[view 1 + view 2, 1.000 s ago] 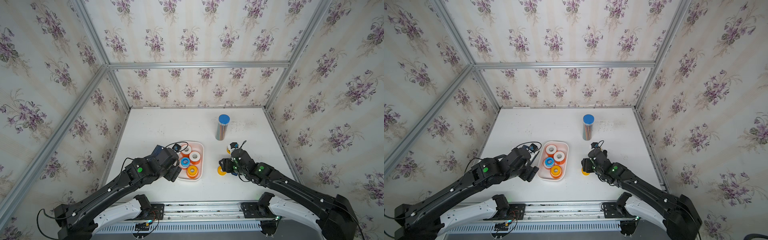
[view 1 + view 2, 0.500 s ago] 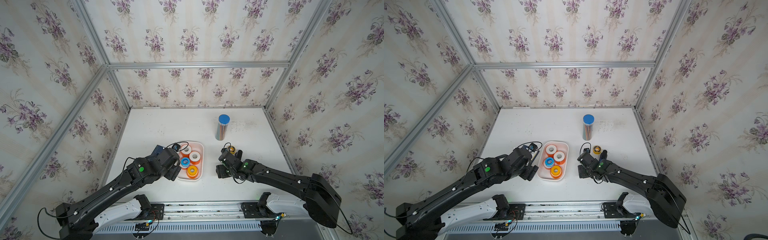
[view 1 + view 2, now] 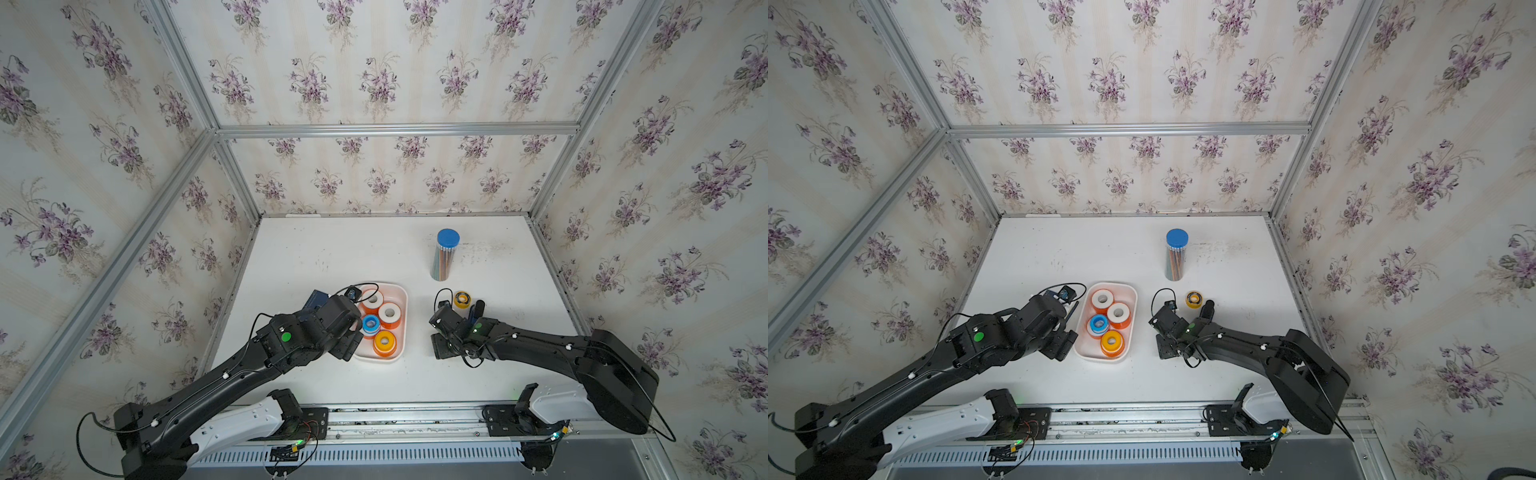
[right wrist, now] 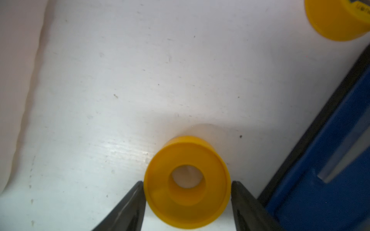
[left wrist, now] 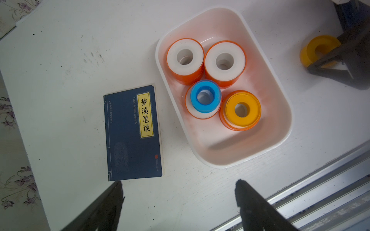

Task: Put the sealing tape into the storage box
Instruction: Pick up the sealing tape at the center of the board.

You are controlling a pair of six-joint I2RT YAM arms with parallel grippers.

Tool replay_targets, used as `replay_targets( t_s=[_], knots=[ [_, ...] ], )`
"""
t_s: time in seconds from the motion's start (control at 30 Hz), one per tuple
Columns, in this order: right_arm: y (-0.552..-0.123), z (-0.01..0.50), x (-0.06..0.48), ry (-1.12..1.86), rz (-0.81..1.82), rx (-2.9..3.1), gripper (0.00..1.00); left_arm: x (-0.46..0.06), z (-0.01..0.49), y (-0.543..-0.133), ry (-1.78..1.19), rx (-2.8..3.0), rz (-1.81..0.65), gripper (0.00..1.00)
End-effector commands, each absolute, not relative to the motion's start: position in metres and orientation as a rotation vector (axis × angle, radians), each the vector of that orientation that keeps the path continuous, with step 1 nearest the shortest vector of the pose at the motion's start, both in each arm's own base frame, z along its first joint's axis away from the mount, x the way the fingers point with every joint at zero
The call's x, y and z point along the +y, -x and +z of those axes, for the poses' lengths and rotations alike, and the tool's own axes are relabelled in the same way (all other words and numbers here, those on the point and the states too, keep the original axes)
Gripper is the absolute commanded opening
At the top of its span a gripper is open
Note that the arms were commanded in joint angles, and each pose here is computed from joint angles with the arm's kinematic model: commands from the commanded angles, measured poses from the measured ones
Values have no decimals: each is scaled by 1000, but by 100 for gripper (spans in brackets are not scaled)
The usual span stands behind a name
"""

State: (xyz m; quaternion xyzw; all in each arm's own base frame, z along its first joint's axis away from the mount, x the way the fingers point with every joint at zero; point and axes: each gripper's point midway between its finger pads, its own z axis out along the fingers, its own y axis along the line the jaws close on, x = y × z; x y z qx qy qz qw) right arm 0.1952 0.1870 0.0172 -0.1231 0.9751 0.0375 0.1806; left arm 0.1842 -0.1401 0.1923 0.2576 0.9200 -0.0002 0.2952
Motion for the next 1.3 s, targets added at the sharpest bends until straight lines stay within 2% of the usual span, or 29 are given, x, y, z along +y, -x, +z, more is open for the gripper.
replay_targets(
  t_s=[0.0, 0.2, 0.4, 0.67, 0.97, 1.27],
  knots=[
    [-201, 19, 192, 346, 112, 2735, 66, -137, 193, -185, -674, 2448, 21, 88],
    [-204, 19, 195, 350, 119, 2727, 63, -137, 193, -185, -674, 2451, 22, 88],
    [-206, 16, 200, 353, 128, 2730, 67, -137, 192, -185, -676, 2454, 25, 88],
    [-211, 24, 206, 349, 155, 2706, 56, -137, 191, -186, -675, 2454, 30, 88],
    [-232, 76, 234, 388, 244, 2617, 51, -136, 193, -185, -671, 2450, 29, 88],
    [-268, 118, 299, 505, 361, 2569, 50, -135, 195, -185, -662, 2440, 25, 88]
  ],
)
